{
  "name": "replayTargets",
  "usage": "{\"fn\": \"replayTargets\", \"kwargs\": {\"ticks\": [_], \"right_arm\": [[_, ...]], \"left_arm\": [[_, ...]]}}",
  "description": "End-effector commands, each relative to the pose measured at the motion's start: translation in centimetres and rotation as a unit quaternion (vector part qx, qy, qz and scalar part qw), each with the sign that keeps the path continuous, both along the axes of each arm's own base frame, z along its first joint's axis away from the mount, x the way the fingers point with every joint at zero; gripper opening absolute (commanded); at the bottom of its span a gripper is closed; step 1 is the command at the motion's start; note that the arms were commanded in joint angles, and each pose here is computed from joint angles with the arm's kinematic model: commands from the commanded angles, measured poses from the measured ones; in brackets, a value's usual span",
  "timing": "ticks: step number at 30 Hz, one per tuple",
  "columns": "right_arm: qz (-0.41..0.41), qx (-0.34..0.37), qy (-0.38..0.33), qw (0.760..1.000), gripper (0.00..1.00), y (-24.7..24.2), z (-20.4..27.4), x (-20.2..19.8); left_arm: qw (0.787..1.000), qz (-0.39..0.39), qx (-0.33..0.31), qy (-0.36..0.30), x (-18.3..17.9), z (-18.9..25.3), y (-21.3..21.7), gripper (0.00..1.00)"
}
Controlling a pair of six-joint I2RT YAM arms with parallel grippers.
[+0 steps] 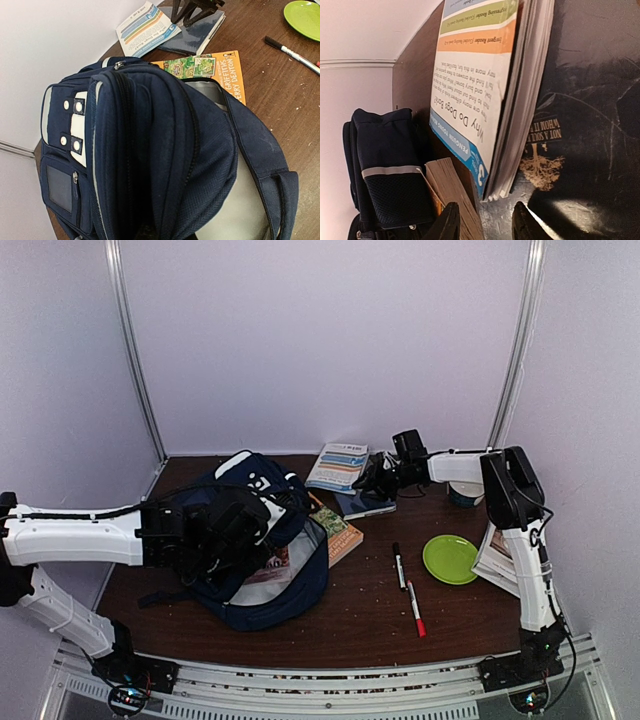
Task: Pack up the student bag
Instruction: Move the book to the book.
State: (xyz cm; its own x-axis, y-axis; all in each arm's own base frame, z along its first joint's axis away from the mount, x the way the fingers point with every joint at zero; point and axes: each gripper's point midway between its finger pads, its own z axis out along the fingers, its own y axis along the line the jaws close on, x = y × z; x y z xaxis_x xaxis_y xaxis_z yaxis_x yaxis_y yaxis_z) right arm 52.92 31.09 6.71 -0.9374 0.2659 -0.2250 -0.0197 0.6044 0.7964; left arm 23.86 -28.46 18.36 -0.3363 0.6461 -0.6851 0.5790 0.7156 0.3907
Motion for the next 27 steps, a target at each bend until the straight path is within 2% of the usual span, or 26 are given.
{"fn": "replayTargets", "kwargs": {"ticks": [1,8,20,25,27], "right_arm": [[0.011,0.038,-0.017,0.999,0.36,1.4,2.1,0.5],[-0.010,0.001,0.009,1.000,0.30,1.0,-0.9,1.5],[-0.019,0.013,0.025,0.999,0.26,1.6,-1.2,1.9],[-0.019,0.027,0.024,0.999,0.17,2.1,-1.1,2.3],[-0.019,0.033,0.024,0.999,0.08,2.2,-1.0,2.4]], "left_arm": [[0.999,-0.003,-0.034,-0.017,0.4,2.2,-1.3,0.00],[1.000,-0.004,-0.026,-0.009,0.3,1.8,-1.2,0.00],[1.000,-0.004,-0.014,-0.011,0.5,1.9,-1.4,0.00],[1.000,0.001,-0.013,-0.007,0.4,1.7,-1.2,0.00],[1.000,0.003,-0.014,-0.005,0.4,1.6,-1.0,0.00]]}}
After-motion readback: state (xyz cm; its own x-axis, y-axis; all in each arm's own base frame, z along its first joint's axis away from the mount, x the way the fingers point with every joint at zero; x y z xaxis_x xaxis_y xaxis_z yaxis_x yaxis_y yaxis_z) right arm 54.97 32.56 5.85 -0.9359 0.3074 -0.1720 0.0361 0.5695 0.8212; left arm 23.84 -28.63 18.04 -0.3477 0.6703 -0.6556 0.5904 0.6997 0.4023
